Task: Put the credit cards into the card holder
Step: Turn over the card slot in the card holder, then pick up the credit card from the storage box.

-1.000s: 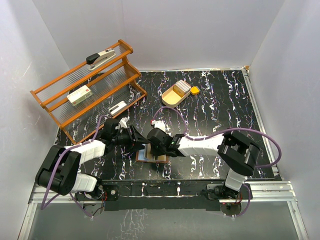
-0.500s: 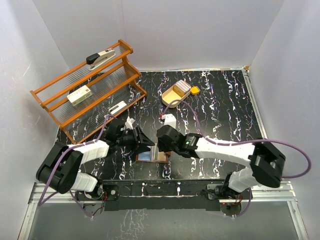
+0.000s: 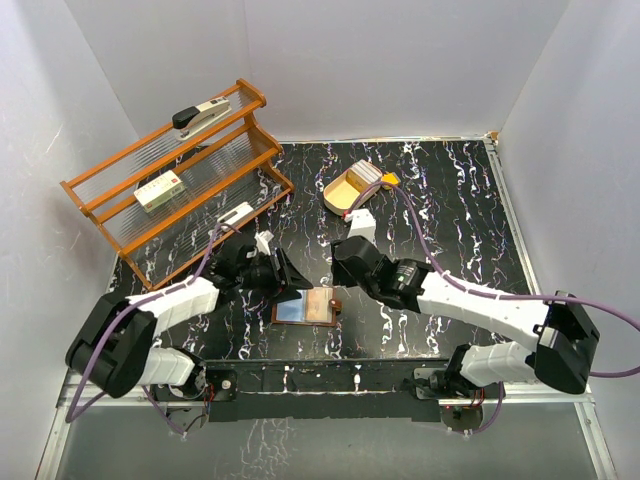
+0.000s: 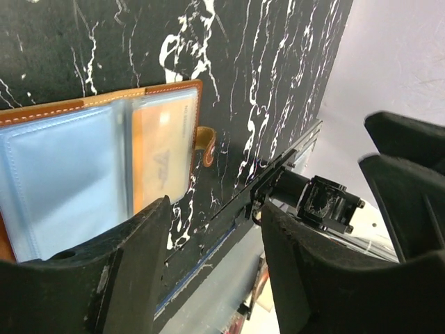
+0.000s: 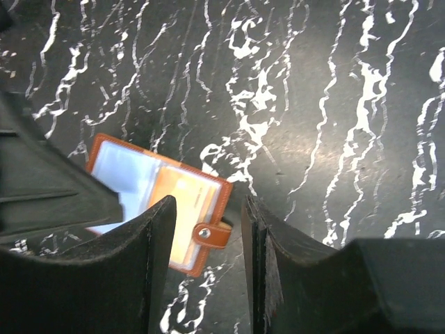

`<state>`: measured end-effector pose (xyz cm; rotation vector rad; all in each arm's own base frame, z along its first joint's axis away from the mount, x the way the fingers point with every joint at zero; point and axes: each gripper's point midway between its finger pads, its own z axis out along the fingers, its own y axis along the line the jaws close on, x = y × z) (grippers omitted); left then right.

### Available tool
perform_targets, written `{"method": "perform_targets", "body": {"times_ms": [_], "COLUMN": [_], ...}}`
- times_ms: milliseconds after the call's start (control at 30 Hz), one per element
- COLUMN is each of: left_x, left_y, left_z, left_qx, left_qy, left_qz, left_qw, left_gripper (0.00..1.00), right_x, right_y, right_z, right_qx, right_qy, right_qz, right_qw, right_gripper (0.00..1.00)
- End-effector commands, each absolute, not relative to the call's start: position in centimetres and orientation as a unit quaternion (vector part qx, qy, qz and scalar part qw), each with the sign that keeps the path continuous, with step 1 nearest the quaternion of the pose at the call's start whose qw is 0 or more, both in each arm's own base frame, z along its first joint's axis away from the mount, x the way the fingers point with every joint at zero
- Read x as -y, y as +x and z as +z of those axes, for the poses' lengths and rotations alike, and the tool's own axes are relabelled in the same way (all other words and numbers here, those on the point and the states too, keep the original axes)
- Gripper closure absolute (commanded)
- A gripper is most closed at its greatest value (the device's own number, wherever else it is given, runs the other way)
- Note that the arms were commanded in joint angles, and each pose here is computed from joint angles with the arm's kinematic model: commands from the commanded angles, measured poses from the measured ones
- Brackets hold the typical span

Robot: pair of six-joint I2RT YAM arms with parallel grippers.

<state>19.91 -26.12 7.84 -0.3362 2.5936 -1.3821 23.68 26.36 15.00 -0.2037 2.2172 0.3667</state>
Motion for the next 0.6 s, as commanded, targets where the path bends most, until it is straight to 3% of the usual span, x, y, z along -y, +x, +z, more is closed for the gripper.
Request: {"method": "perform_targets", "body": {"times_ms": [0,200,367,567], "left_x": [25.1,23.5,22.1,21.2], "left_y": [20.6,21.0,20.6,20.4], "left_z": [9.5,11.1,12.5,15.1], "left_qx": [-0.887,-0.903,-0.911,-0.908], "left_qy": [-0.088,-0.055,-0.024,0.021], "left_qz": [-0.432,-0.386,-0.357,-0.341], "left_qw": [0.139,0.181,0.205,0.242], "left_gripper": [0.46,0.39,0.03,0.01], "right_x": [-25.7,-24.2,-21.1,-20.1], "right_y": [26.6,31.9,37.4,43.1], "right_z": [17.4,19.0,19.0,18.8], "right_qx": [-0.87,-0.859,-0.866,-0.861], "right_qy": [-0.09,-0.097,-0.085,-0.109], "right_qz": [0.128,0.101,0.038,0.009], "right_qw": [0.467,0.492,0.492,0.497], "right_gripper": [0.59,0.58,0.57,0.54]}}
